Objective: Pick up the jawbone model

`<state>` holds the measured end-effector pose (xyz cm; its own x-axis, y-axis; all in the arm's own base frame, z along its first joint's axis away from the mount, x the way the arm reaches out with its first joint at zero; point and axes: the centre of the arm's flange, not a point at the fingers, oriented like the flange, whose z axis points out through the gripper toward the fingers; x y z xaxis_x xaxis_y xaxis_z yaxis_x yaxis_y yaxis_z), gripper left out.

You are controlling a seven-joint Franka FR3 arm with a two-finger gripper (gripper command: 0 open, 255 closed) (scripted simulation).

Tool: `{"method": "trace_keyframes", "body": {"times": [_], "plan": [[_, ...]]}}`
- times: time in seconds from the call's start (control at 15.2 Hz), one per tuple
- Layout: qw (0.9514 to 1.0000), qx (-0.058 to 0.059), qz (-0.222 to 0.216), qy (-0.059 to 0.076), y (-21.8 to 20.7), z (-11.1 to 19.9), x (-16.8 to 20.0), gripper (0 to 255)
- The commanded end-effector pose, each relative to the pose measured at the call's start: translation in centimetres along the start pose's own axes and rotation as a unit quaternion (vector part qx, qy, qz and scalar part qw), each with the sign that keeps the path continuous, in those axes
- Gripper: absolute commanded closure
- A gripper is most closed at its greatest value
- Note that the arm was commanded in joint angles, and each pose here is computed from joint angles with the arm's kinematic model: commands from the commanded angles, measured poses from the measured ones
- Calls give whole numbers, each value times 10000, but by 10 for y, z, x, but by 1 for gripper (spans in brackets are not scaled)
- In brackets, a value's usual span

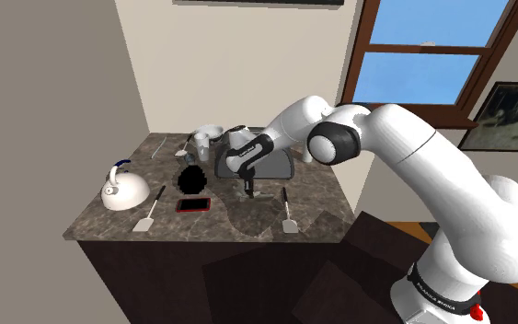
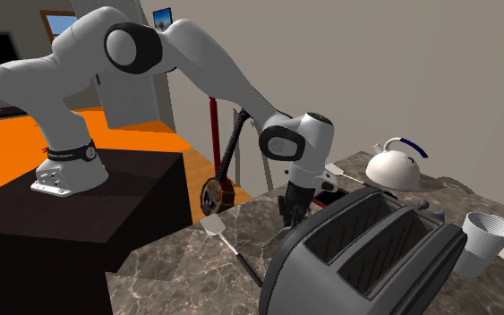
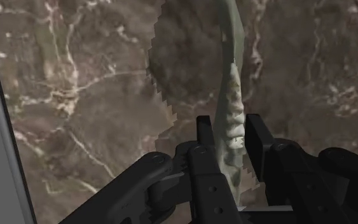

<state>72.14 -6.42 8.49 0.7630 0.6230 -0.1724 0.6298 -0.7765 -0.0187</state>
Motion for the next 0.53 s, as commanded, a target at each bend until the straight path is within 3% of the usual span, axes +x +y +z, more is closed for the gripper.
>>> {"method": "trace_keyframes", "body": {"times": [0.0,0.46], "plan": [[10000,0,0,0,0,0,0,255],[10000,0,0,0,0,-5,-1,255]]}}
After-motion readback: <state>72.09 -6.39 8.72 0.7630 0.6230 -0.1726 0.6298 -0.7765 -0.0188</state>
